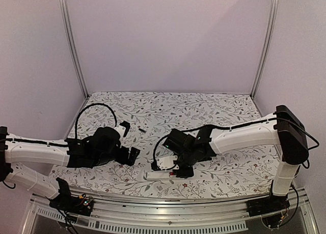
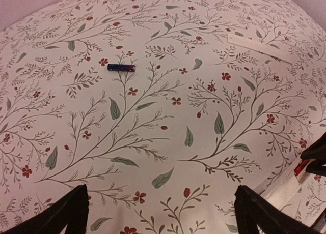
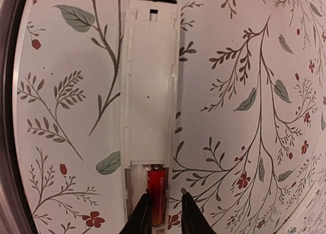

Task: Load the batteries into the remote control
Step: Press the battery in the battery compartment.

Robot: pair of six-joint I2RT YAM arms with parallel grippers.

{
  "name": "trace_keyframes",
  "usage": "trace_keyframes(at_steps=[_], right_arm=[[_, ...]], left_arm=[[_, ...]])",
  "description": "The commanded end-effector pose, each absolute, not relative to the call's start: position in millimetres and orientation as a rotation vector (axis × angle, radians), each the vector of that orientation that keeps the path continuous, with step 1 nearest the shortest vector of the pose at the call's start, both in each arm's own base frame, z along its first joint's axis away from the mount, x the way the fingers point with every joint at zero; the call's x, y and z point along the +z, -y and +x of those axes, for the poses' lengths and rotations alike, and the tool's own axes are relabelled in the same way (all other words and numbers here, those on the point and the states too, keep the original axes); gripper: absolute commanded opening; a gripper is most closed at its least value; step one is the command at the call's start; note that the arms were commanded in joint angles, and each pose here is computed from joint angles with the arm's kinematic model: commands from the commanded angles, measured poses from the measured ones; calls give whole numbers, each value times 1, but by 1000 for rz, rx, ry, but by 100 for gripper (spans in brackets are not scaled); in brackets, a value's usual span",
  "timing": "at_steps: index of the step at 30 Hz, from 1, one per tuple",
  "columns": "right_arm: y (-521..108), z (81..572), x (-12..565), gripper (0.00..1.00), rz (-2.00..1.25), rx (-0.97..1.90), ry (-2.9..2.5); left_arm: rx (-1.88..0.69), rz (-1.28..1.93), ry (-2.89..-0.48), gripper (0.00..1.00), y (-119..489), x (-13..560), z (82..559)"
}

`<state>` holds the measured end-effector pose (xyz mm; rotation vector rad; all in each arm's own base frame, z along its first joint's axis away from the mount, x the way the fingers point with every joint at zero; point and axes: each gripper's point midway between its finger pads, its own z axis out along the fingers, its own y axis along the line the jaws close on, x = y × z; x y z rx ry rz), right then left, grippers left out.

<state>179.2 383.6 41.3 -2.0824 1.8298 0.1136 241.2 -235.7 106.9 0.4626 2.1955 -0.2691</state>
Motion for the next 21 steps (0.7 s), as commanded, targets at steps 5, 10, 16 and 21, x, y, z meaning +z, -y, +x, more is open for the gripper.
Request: trace_keyframes(at_steps=[5, 10, 16, 21], right_arm=[[-383, 179, 32, 21, -2118, 164, -1850], [-382, 180, 29, 20, -2121, 161, -1856], [-382, 185, 32, 20, -2109, 140, -1854], [-389, 185, 48, 33, -2085, 178, -1831]], left_arm=[[-259, 450, -2186, 100, 231, 110, 246], [-258, 453, -2186, 100, 230, 111, 246], [-255, 449, -2183, 100, 229, 111, 248], [-255, 410, -2166, 100, 227, 119, 258]])
